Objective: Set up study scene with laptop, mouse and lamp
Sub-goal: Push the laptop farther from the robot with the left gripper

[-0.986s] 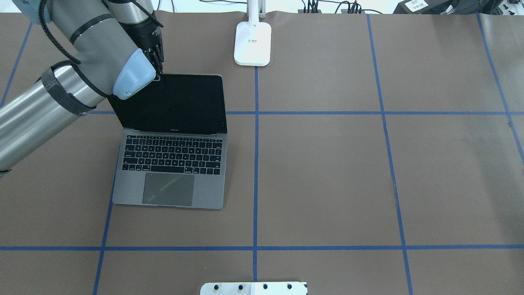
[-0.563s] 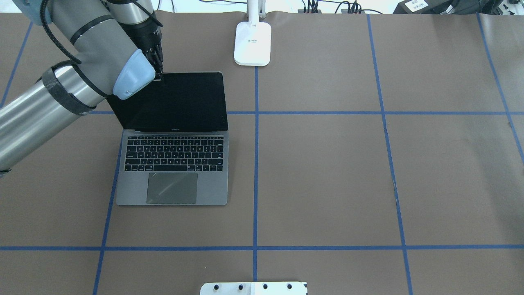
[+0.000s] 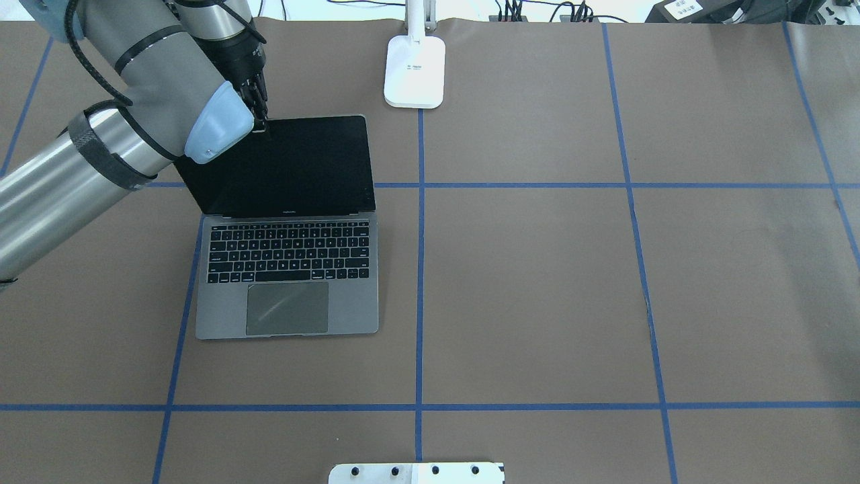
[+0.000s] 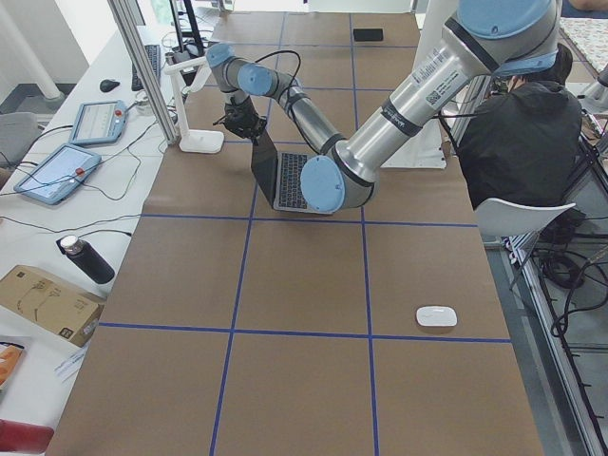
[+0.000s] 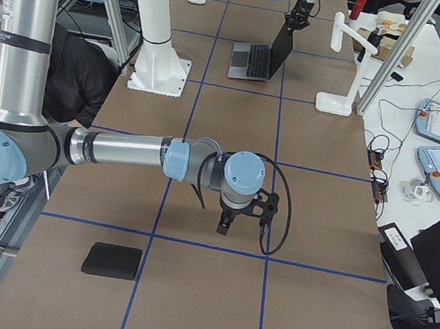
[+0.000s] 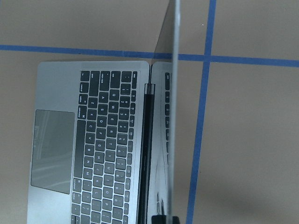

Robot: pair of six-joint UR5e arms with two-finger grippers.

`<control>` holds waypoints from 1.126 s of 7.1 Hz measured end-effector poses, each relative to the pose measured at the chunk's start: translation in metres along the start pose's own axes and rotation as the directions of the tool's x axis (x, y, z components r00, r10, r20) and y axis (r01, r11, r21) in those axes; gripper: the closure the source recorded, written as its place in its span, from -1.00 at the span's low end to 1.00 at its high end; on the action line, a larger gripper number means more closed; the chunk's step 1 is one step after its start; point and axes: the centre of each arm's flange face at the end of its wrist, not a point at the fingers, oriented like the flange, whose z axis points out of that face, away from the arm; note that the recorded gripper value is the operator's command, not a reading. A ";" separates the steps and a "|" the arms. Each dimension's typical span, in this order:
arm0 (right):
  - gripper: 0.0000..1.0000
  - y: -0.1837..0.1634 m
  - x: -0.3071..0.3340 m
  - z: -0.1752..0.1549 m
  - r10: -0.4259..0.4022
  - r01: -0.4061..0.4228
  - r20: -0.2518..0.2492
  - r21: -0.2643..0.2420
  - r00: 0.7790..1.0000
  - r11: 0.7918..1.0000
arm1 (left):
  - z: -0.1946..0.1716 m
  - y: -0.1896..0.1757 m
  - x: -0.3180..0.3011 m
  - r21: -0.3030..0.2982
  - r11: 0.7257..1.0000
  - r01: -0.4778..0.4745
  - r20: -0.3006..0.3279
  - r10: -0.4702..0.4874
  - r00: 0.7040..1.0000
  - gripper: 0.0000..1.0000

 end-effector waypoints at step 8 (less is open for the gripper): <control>-0.98 -0.001 -0.001 -0.001 0.000 0.000 0.000 0.000 1.000 1.000 | 0.010 -0.003 0.002 -0.029 0.998 -0.047 -0.029 0.046 0.999 -0.49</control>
